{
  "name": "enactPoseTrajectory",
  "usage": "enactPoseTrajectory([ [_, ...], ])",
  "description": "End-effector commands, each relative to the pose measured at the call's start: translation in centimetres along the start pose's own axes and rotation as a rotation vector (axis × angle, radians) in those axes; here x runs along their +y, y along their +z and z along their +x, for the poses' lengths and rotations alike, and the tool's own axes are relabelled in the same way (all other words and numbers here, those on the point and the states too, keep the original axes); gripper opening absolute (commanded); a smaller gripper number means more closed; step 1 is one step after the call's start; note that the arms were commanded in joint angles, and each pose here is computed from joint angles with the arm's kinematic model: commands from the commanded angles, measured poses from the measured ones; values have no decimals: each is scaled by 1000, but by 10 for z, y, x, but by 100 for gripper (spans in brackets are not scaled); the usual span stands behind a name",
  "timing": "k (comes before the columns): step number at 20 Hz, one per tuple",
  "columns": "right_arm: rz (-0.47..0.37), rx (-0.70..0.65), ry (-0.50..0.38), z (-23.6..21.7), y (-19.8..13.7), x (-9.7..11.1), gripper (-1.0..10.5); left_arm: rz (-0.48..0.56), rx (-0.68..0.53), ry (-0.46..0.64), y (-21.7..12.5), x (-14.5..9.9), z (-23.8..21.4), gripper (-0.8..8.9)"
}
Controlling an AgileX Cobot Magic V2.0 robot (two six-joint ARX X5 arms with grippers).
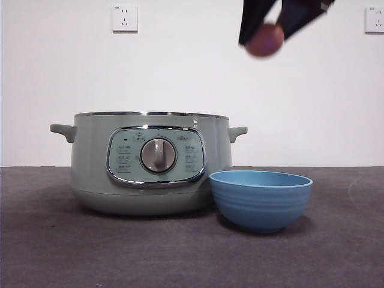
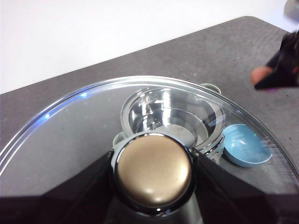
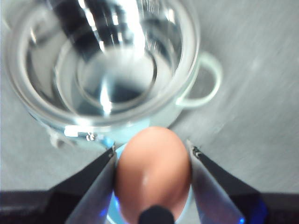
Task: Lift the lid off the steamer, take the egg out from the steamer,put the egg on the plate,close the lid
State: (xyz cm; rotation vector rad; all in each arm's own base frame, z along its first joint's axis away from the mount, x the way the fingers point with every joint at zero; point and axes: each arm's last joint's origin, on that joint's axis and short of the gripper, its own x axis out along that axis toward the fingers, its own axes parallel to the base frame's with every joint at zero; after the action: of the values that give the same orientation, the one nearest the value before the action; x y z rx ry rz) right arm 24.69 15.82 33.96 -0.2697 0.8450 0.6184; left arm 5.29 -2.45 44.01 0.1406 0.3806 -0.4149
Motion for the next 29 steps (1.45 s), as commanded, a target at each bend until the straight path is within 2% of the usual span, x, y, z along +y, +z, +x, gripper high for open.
enactPoseTrajectory([
  [1,36,28,57,26,-19,1,-13,9,-69,1,6,0,-8,-8],
  [11,74,54,64,90,-83,1,-13,9,-67,1,5,0,-8,-8],
  [19,70,109,96,137,-96,3,-13,9,-48,1,4,0,-8,-8],
  [29,76,183,98,157,-107,3,-12,10,-39,0,3,0,-8,-8],
])
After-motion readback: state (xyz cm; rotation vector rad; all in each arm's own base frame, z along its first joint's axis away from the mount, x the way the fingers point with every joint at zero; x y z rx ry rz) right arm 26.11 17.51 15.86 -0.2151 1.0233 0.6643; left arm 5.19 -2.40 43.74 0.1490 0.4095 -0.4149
